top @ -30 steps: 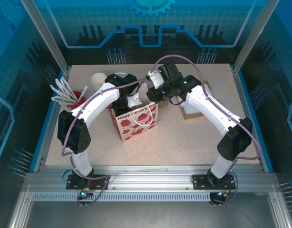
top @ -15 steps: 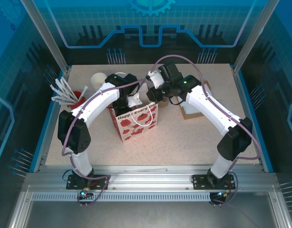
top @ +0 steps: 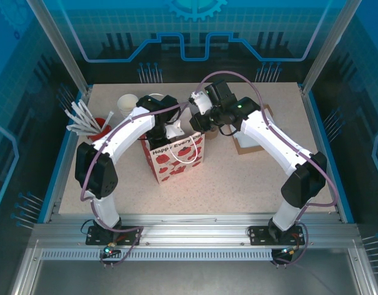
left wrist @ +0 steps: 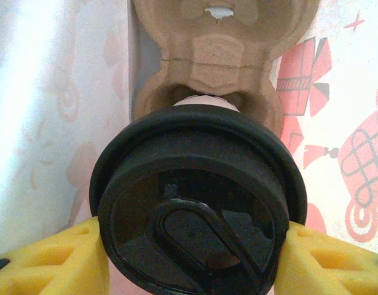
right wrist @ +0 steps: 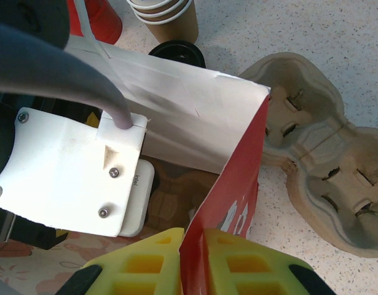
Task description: Pack the takeout coffee
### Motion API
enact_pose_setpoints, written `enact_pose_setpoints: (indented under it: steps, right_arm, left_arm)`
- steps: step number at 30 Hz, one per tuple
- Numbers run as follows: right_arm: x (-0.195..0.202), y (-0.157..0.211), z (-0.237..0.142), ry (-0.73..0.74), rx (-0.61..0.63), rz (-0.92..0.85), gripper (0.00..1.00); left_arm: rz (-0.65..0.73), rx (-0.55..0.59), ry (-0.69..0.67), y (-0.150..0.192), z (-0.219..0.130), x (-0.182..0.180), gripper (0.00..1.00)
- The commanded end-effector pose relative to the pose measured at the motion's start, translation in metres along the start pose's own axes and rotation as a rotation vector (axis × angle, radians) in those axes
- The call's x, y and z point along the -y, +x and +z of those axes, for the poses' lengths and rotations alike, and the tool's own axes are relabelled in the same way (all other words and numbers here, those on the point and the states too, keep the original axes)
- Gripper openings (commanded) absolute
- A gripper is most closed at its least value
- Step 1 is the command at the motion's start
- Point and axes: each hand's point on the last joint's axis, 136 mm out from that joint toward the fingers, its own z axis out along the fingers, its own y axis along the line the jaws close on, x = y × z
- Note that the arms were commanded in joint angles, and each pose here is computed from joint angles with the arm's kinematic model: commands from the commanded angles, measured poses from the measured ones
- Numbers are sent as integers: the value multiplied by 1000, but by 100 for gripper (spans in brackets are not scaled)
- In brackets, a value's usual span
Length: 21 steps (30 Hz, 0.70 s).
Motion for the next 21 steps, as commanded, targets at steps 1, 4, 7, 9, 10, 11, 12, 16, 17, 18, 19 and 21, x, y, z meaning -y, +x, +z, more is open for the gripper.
enact_pose_setpoints:
  steps: [1, 4, 7, 9, 10, 11, 12, 16, 17, 18, 19, 21]
  right_arm:
    - [-5, 4, 5, -21, -25, -12, 18]
    - [-5, 4, 6, -21, -24, -11, 18]
    - [-5, 4, 6, -24, -26, -11, 18]
    - [-5, 4, 7, -23, -27, -9, 18]
    - [-5, 4, 7, -25, -28, -9, 18]
    - [-5, 4, 8, -27, -29, -8, 18]
    - [-5, 5, 8, -27, -29, -8, 18]
    - [-5, 5, 8, -26, -31, -6, 18]
    - [-5, 5, 8, -26, -28, -4, 18]
    - [-5, 5, 8, -26, -29, -4, 18]
    - [-5, 6, 9, -27, -30, -4, 18]
    - [-5, 6, 9, -29, -29, -3, 18]
  left_arm:
    - [14, 2, 31, -5, 13, -1, 49]
    - [14, -4, 30, -5, 15, -3, 49]
    - [11, -11, 29, -6, 18, -4, 49]
    - [11, -9, 28, -7, 19, -5, 49]
    - [10, -8, 30, -8, 20, -5, 49]
    - [9, -9, 30, -9, 21, -5, 49]
    - [7, -8, 30, -10, 21, -5, 49]
    - [6, -8, 31, -12, 25, -6, 50]
    - [4, -10, 33, -13, 27, -6, 50]
    - [2, -12, 34, -13, 28, -7, 51]
    - [-1, -16, 36, -13, 29, -7, 51]
    - [-5, -22, 41, -13, 32, -6, 51]
